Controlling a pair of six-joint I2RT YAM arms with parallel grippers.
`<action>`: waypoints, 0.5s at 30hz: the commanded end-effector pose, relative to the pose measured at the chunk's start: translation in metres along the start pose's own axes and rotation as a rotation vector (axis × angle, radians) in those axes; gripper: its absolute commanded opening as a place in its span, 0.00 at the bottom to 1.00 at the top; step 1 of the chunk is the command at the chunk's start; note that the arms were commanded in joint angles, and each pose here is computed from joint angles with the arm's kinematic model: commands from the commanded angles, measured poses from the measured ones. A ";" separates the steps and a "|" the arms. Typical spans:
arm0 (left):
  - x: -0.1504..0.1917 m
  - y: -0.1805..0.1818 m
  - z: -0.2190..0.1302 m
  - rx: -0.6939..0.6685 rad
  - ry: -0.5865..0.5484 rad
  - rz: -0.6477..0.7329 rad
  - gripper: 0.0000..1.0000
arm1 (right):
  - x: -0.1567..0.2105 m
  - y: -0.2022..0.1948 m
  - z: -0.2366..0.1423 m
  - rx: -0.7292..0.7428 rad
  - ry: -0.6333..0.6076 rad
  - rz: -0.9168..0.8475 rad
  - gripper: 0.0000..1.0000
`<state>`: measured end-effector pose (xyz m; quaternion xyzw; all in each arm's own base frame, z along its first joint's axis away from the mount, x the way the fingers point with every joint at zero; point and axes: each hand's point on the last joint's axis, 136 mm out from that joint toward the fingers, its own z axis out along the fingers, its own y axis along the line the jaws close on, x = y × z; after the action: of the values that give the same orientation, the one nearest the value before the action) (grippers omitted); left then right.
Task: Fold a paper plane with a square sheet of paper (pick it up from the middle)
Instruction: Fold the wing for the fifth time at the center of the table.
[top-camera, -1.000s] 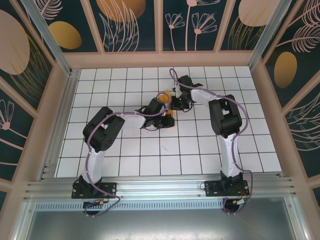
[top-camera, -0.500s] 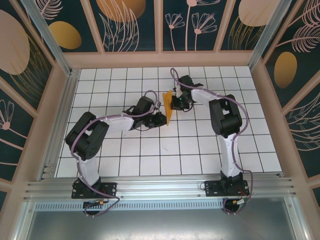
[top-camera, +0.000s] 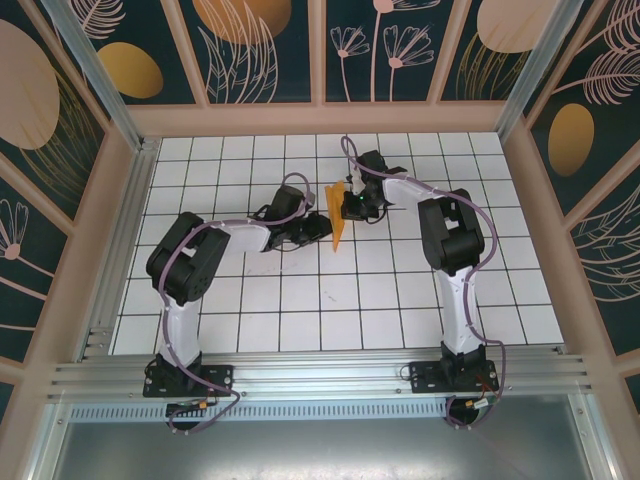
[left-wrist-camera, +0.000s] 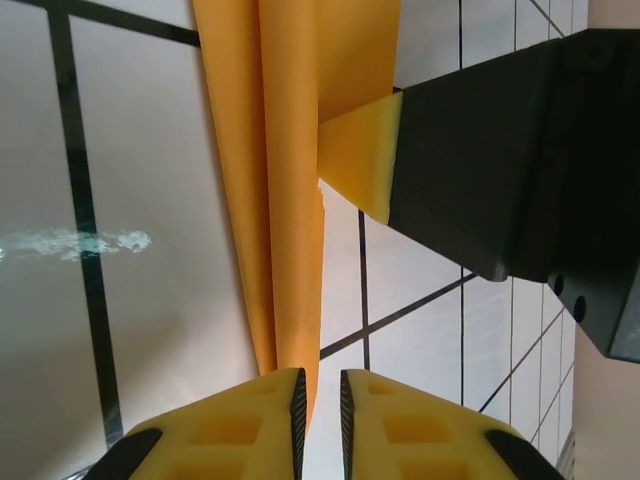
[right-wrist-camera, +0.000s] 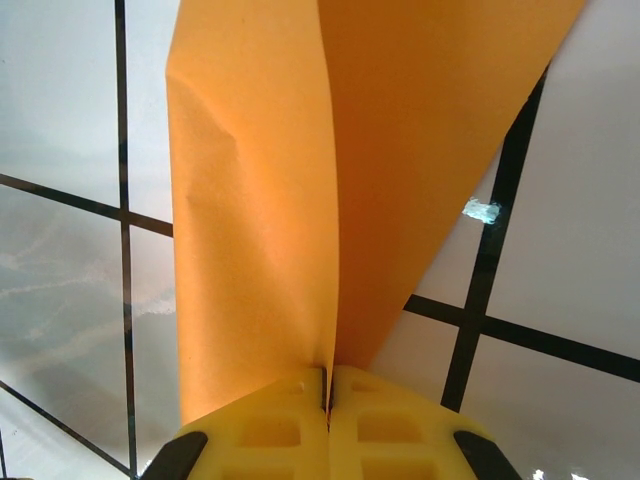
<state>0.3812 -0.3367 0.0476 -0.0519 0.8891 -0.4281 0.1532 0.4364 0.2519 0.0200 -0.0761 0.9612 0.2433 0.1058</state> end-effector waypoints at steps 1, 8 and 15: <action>0.000 -0.019 0.006 0.093 0.024 0.001 0.18 | 0.020 -0.022 0.017 0.049 0.064 0.016 0.00; 0.013 -0.009 0.018 0.070 0.070 -0.008 0.16 | 0.015 -0.013 0.015 0.005 0.052 0.005 0.00; 0.025 0.010 0.026 -0.012 0.107 0.001 0.14 | 0.007 -0.002 0.007 -0.057 0.023 0.018 0.05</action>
<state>0.3675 -0.3530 0.0270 -0.0402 0.8908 -0.4385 0.1119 0.4367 0.2535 0.0215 -0.0755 0.9566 0.2614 0.1038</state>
